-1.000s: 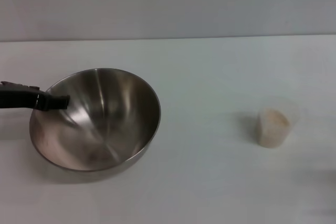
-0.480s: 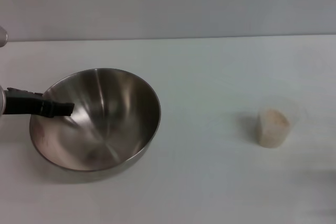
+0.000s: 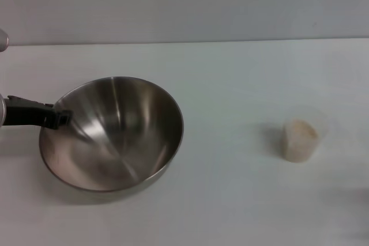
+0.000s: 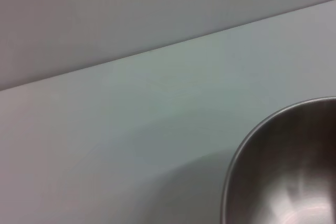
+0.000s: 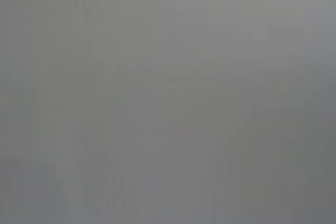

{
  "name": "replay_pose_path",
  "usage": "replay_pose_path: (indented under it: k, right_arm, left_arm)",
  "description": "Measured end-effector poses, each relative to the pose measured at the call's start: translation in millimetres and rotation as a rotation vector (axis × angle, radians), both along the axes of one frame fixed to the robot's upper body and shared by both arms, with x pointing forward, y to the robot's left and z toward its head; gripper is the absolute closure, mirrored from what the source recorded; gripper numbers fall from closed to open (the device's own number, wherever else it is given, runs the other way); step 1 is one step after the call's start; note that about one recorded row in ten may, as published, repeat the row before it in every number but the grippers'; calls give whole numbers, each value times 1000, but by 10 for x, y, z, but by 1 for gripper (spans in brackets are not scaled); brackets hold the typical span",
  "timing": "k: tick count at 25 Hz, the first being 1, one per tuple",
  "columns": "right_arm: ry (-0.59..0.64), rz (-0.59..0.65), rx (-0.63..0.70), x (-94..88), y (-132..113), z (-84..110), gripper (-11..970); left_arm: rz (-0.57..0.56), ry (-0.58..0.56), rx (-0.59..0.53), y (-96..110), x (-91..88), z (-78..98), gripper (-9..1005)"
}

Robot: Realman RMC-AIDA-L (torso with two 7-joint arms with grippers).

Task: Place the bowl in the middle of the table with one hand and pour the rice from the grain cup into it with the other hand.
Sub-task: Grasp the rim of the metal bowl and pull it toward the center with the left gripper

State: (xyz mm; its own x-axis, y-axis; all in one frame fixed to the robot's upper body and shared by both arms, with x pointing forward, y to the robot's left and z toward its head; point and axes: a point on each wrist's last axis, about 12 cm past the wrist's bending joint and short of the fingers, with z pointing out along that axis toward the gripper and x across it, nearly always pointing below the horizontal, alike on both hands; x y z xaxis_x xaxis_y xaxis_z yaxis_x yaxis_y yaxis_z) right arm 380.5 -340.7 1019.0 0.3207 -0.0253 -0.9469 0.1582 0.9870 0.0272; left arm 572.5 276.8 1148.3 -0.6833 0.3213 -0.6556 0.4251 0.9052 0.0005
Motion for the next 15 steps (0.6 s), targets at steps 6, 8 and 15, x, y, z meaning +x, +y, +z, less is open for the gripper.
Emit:
replay_pose_path:
  k: [6, 8, 15]
  right_arm:
    - [-3, 0, 0, -5, -1, 2, 114]
    - [-3, 0, 0, -4, 0, 3, 114]
    - [-4, 1, 0, -2, 0, 4, 114]
  left_arm:
    - [-7, 3, 3, -3, -3, 9, 616]
    - [-12, 4, 5, -6, -3, 12, 683]
    - [-24, -1, 0, -23, 2, 75, 941]
